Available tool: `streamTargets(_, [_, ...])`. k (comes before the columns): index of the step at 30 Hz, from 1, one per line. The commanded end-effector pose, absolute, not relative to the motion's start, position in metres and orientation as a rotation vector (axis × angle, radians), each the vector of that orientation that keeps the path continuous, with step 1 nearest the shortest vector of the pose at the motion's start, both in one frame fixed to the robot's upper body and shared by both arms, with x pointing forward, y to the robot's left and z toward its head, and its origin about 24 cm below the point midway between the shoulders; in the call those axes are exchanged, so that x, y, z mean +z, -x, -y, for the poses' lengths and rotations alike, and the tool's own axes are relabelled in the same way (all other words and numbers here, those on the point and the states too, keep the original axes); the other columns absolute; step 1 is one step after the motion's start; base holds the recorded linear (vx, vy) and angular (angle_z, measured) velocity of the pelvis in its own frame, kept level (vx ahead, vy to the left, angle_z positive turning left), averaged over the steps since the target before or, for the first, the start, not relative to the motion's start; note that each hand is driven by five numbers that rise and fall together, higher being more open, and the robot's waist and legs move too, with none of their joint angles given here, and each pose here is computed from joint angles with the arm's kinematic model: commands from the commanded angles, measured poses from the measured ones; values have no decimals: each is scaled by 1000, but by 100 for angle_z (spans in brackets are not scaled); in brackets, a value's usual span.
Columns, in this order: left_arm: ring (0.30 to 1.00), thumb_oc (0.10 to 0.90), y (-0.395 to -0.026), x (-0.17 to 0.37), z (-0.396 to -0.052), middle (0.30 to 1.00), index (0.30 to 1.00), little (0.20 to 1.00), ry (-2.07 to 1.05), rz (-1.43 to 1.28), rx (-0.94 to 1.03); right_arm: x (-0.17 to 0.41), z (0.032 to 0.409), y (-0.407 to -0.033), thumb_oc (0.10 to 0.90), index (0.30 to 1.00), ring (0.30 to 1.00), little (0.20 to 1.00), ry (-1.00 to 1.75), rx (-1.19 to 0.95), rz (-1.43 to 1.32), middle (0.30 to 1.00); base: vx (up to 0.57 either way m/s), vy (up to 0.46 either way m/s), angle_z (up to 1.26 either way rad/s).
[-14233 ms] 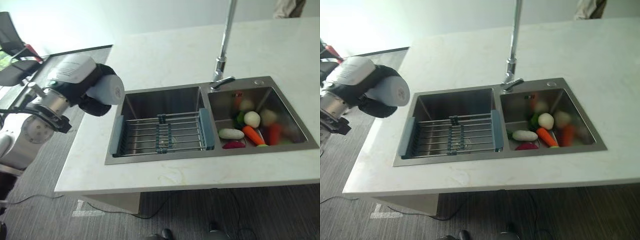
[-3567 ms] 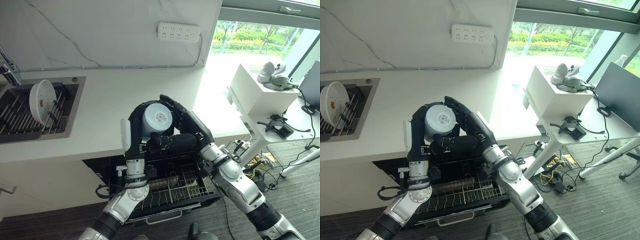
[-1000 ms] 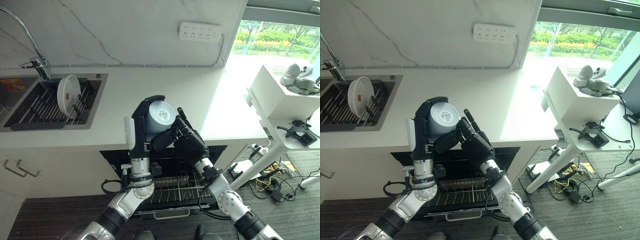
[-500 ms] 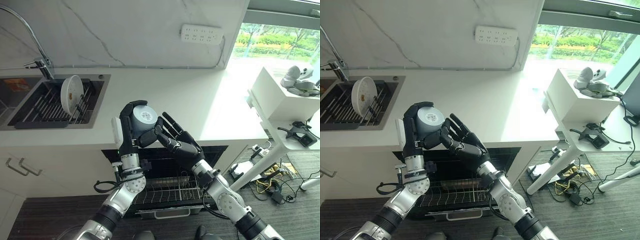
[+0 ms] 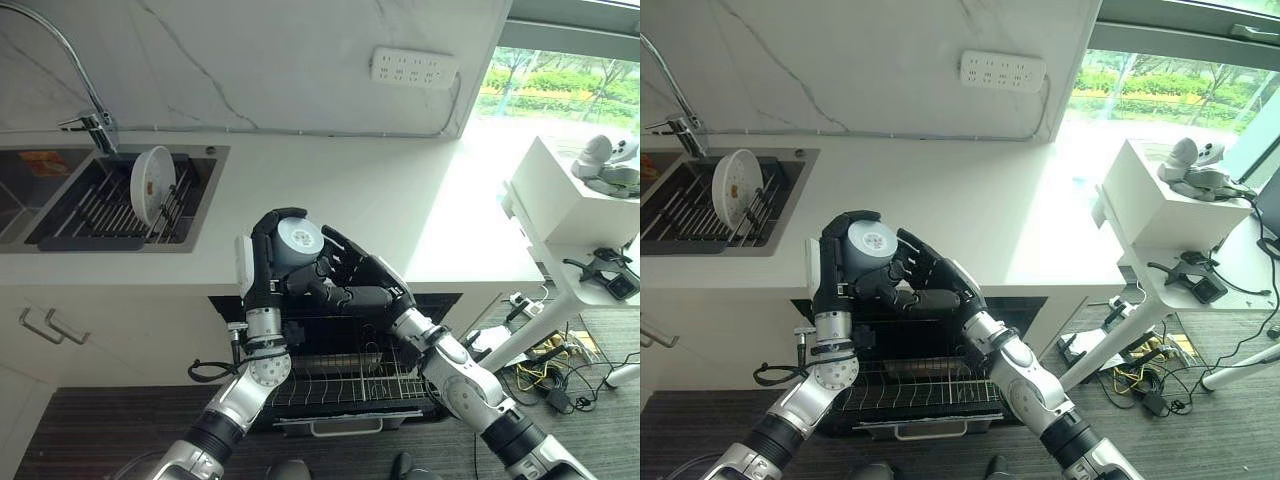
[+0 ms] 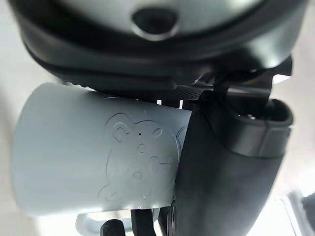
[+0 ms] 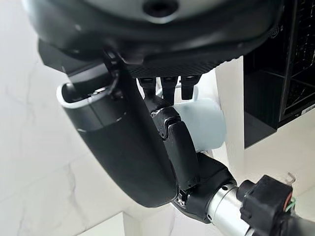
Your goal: Place the dishes in the dishwasher.
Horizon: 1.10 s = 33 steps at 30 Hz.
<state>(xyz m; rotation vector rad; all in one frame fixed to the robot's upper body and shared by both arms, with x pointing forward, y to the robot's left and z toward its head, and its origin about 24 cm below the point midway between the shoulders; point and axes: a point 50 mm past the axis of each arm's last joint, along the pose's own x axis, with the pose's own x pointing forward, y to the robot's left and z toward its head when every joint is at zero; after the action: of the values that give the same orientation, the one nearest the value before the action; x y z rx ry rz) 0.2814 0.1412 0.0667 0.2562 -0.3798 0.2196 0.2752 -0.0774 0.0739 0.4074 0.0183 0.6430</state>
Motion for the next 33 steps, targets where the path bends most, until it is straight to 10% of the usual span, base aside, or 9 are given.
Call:
streamTargets(1, [300, 400, -272, 96, -58, 300, 300, 300, -3, 471, -234, 202, 30, -258, 800, 900, 900, 900, -489, 904, 577, 900, 0, 0, 0])
streamTargets(33, [300, 400, -280, 129, -110, 300, 300, 300, 514, 342, -56, 207, 113, -277, 800, 900, 900, 900, 307, 278, 713, 900, 0, 0, 0])
